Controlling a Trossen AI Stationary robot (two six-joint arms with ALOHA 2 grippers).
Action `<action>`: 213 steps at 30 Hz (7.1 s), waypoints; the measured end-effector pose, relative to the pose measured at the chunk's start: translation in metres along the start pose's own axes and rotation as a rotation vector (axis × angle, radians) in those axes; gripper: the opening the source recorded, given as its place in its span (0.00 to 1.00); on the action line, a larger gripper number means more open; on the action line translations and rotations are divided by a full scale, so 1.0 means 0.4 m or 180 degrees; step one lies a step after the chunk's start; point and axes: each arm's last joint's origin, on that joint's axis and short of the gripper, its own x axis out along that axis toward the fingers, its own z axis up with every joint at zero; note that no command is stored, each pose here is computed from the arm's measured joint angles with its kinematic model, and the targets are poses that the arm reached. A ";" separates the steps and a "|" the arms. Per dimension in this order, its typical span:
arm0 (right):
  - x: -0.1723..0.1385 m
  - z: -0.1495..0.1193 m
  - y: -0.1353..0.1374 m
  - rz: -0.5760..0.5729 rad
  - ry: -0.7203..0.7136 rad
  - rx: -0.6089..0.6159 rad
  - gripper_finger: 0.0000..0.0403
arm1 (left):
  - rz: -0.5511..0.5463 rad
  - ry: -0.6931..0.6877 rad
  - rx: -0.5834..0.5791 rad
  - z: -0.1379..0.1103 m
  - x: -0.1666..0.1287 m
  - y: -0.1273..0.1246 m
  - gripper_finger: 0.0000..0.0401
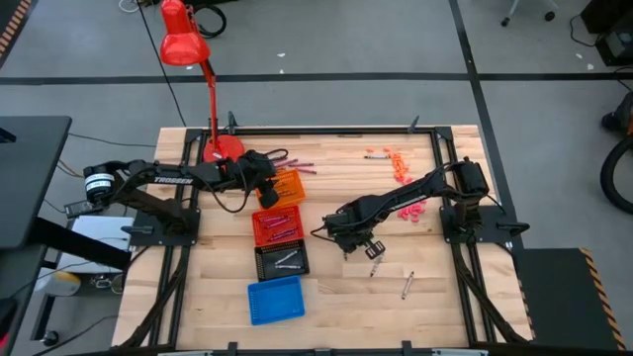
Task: Sort crayons
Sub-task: Put the black crayon into the black basket
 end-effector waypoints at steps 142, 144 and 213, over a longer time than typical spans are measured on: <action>-0.320 -0.202 -0.056 -0.2304 -0.2565 0.2059 0.40 | -0.1713 -0.0538 -0.0170 0.017 -0.140 -0.245 0.12; -0.309 -0.214 -0.060 -0.2263 -0.2406 0.2188 0.40 | -0.1818 -0.0247 -0.0302 -0.002 -0.135 -0.261 0.12; -0.180 -0.073 0.197 -0.0008 -0.0692 0.3785 0.40 | -0.0954 -0.0408 0.1842 0.087 -0.092 -0.469 0.26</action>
